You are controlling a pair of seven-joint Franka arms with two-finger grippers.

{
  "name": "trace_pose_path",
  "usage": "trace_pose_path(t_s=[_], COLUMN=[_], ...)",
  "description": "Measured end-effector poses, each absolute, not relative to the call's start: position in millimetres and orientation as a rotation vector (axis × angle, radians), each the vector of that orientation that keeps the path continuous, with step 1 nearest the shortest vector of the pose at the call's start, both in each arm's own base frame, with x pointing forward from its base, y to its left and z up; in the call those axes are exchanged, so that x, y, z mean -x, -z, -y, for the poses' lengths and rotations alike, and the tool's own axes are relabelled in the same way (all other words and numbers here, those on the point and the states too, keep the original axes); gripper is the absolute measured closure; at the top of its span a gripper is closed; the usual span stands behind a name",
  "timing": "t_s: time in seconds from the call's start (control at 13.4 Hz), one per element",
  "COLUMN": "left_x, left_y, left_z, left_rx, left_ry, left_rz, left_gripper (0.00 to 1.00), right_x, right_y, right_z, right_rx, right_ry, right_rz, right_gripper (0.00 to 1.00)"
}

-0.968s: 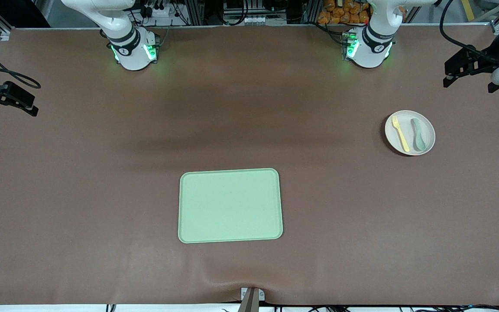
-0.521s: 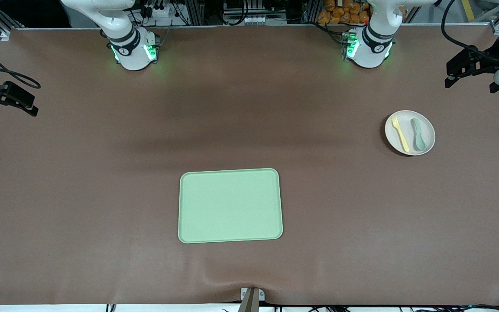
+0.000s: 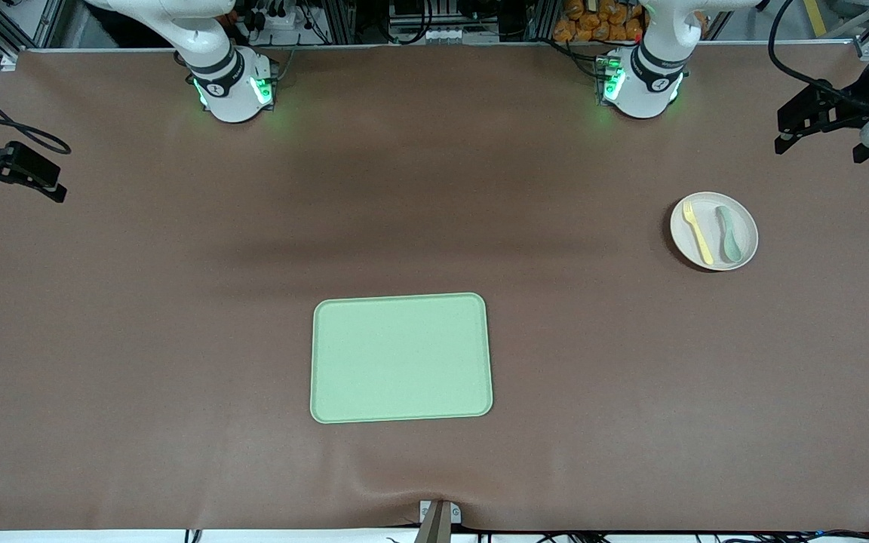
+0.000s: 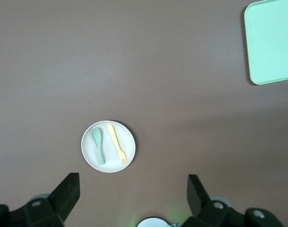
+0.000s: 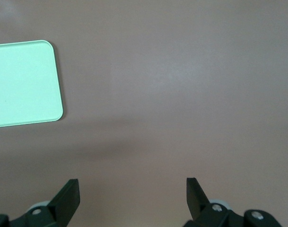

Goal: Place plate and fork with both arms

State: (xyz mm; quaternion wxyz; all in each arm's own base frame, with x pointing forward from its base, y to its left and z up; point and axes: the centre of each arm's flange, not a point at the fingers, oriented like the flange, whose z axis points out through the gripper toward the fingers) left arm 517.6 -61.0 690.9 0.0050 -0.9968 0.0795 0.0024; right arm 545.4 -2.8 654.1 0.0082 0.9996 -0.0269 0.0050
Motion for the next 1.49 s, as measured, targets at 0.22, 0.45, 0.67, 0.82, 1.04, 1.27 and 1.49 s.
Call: trace_pose_path(t_s=[0.22, 0.45, 0.67, 0.82, 1.04, 1.27, 1.49], left_x=[-517.7, -517.7, -517.7, -517.7, -517.7, -517.7, -520.3], left_y=[-690.9, -690.9, -690.9, -690.9, -690.9, -690.9, -686.5], left_z=[61.0, 61.0, 61.0, 61.0, 61.0, 61.0, 59.6], left_rx=[3.122, 3.122, 3.122, 3.122, 3.122, 3.122, 3.122], left_ry=[-0.007, -0.006, -0.006, -0.006, -0.006, -0.006, -0.020], left_rz=[-0.249, -0.249, -0.249, -0.249, -0.249, -0.249, -0.243], left_gripper=[0.00, 0.00, 0.00, 0.00, 0.00, 0.00, 0.00], right_x=[-545.4, -545.4, -545.4, -545.4, -545.4, -545.4, -545.4], right_y=[-654.1, -654.1, -654.1, -654.1, -654.1, -654.0, -654.1], right_z=[3.2, 3.4, 3.5, 3.5, 3.6, 3.7, 3.8], right_rx=[-3.124, -3.124, -3.124, -3.124, -3.124, -3.124, -3.124], right_ry=[-0.016, -0.016, -0.016, -0.016, -0.015, -0.015, -0.014], right_rz=[0.085, 0.086, 0.086, 0.086, 0.086, 0.086, 0.087], right_gripper=[0.00, 0.00, 0.00, 0.00, 0.00, 0.00, 0.00])
